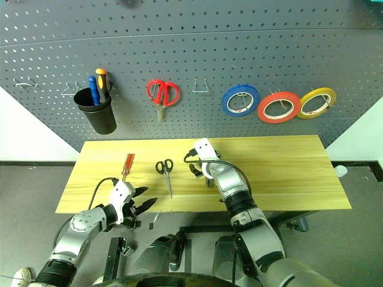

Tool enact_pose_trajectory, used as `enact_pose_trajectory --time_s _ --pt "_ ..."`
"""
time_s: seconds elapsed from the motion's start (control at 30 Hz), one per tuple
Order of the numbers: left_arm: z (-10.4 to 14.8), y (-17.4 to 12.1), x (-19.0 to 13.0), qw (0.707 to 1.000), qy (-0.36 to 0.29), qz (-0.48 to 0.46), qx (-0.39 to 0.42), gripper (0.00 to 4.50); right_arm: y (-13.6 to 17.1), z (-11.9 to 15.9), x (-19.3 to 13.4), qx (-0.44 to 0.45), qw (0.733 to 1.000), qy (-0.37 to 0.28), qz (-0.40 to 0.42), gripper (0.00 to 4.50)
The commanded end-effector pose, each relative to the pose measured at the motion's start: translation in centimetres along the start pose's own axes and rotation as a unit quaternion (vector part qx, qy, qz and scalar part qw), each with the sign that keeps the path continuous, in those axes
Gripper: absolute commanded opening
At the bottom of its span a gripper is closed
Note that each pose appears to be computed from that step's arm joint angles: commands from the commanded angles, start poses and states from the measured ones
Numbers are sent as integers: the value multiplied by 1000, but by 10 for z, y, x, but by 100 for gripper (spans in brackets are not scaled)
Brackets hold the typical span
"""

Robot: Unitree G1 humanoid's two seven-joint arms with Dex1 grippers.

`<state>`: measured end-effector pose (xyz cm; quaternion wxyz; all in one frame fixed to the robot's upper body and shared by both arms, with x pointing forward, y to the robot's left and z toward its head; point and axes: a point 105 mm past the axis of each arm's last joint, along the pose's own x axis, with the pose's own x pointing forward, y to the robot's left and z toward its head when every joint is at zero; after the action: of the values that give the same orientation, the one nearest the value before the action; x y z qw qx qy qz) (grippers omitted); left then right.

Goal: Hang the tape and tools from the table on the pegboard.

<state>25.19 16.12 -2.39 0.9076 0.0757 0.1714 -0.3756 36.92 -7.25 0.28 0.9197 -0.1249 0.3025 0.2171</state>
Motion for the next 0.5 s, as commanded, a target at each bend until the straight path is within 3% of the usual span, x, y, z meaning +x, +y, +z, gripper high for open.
enact_pose_trajectory --time_s 0.03,0.2,0.5 --pt "13 4 2 1000 -22 0 6 287 -2 -1 -8 59 998 20 -16 449" --pt "17 4 7 1000 -27 -6 7 287 8 -10 -5 125 991 56 -2 449" --pt "19 1 7 999 -32 -12 3 287 7 -9 8 143 987 74 -15 449"
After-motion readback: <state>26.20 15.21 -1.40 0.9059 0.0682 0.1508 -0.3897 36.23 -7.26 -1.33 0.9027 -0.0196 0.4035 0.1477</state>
